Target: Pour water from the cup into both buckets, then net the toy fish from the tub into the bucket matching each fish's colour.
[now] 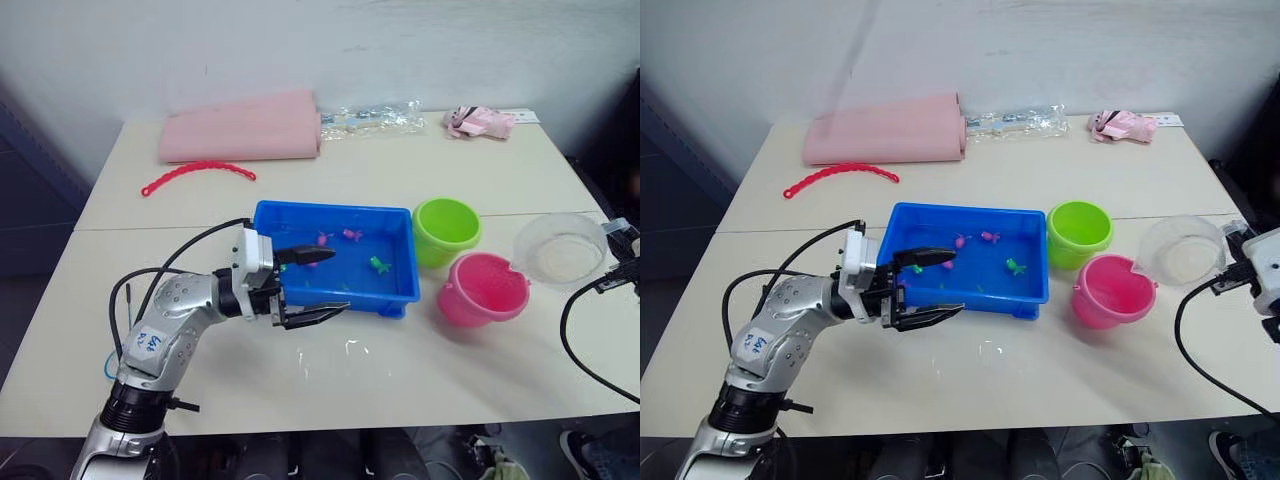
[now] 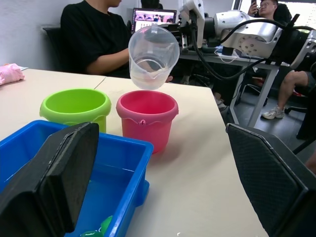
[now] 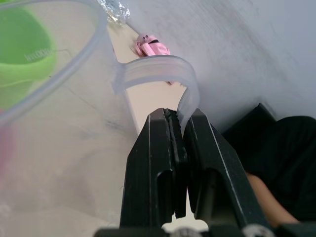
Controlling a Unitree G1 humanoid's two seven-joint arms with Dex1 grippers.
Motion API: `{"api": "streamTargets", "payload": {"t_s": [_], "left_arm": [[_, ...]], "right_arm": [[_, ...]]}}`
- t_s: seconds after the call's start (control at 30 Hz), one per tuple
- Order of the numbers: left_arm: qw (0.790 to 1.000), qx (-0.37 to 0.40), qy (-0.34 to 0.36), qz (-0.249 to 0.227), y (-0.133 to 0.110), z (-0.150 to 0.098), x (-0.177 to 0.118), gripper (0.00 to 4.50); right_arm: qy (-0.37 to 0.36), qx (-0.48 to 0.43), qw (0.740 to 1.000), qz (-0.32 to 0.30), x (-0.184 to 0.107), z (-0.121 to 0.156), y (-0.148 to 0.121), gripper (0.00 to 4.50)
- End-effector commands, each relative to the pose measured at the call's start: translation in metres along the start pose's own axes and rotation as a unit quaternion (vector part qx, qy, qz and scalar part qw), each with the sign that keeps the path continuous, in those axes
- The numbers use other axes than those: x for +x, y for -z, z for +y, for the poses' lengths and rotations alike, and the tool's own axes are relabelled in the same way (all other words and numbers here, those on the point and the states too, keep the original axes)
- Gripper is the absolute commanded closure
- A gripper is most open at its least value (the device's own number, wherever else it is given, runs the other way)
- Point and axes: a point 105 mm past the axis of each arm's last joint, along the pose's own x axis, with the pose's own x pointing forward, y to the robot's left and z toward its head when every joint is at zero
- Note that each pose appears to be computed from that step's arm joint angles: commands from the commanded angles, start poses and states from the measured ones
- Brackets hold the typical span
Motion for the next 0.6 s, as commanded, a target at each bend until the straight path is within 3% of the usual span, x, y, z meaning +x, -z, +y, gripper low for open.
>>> {"api": "streamTargets", "payload": {"t_s": [0.03,0.6], "left_arm": [[1.0,0.014,0.01,-0.009,-0.0057,-0.0011,0.0025,0.0],[1.0,0.016,0.005,-0.015,-0.006,-0.0015,0.0034,0.0]], "right_arm": [[0.015,-0.057,0.998,-0.03,-0.0003,-0.0111,-0.0152,4.45],[0.012,-0.182,0.982,-0.052,0.0006,-0.0089,-0.0128,4.45]]}}
